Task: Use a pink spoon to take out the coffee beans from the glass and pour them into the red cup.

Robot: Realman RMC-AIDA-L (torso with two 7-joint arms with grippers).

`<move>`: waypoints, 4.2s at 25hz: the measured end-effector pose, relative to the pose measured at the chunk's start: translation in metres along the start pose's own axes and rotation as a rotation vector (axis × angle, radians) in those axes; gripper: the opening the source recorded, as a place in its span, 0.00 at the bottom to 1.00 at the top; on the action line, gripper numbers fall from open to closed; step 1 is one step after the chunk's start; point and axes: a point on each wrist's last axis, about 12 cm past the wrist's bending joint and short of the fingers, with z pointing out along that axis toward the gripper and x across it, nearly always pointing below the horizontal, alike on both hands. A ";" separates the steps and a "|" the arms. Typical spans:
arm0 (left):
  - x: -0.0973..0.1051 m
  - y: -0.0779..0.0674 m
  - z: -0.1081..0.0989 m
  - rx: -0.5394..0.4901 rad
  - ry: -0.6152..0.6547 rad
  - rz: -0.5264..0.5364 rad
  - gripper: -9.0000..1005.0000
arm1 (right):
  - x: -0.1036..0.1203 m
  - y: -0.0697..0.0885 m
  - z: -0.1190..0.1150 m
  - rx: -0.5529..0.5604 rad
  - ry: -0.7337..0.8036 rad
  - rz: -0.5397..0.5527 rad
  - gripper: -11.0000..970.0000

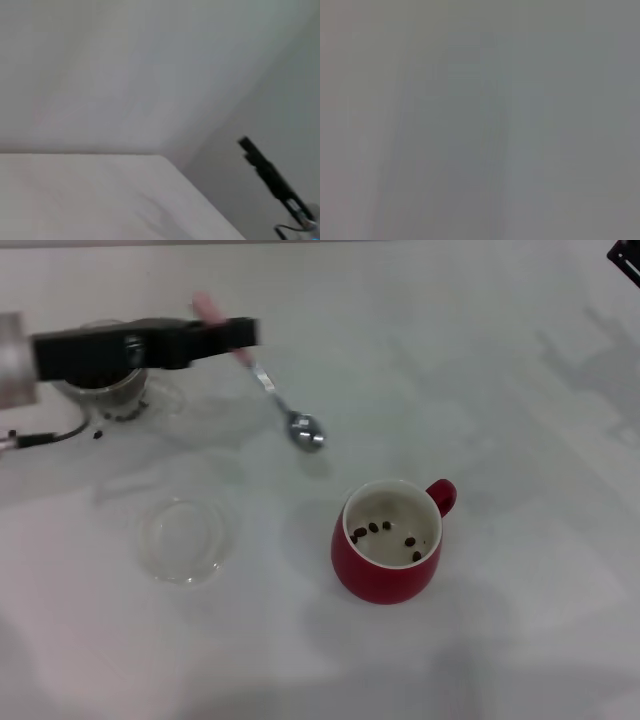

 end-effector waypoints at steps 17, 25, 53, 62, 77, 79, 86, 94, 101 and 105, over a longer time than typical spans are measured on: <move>0.085 0.021 -0.105 -0.265 -0.126 -0.162 0.13 | -0.005 -0.011 0.004 0.058 -0.021 -0.010 0.87; 0.102 0.020 -0.116 -0.294 -0.122 -0.201 0.13 | -0.005 -0.011 0.002 0.071 -0.027 0.006 0.87; 0.111 0.029 -0.077 -0.287 -0.027 -0.244 0.15 | -0.004 -0.010 -0.003 0.072 -0.027 0.017 0.87; 0.111 0.030 -0.077 -0.290 -0.023 -0.246 0.21 | -0.004 -0.010 -0.003 0.074 -0.023 0.011 0.87; 0.114 0.035 -0.098 -0.371 -0.071 -0.253 0.55 | -0.003 -0.009 -0.003 0.069 -0.017 0.014 0.87; 0.114 0.036 -0.101 -0.378 -0.071 -0.248 0.59 | -0.003 -0.009 -0.003 0.069 -0.017 0.015 0.87; 0.107 0.037 -0.126 -0.443 -0.131 -0.184 0.63 | -0.002 -0.008 -0.003 0.067 -0.017 0.024 0.87; 0.093 0.023 -0.162 -0.522 -0.295 0.052 0.63 | -0.001 -0.007 -0.004 0.072 -0.020 0.034 0.87; 0.101 0.012 -0.205 -0.686 -0.444 0.243 0.62 | -0.001 0.001 -0.008 0.053 -0.050 0.065 0.87; 0.116 0.008 -0.229 -0.845 -0.503 0.338 0.62 | 0.001 0.008 -0.010 0.036 -0.058 0.061 0.87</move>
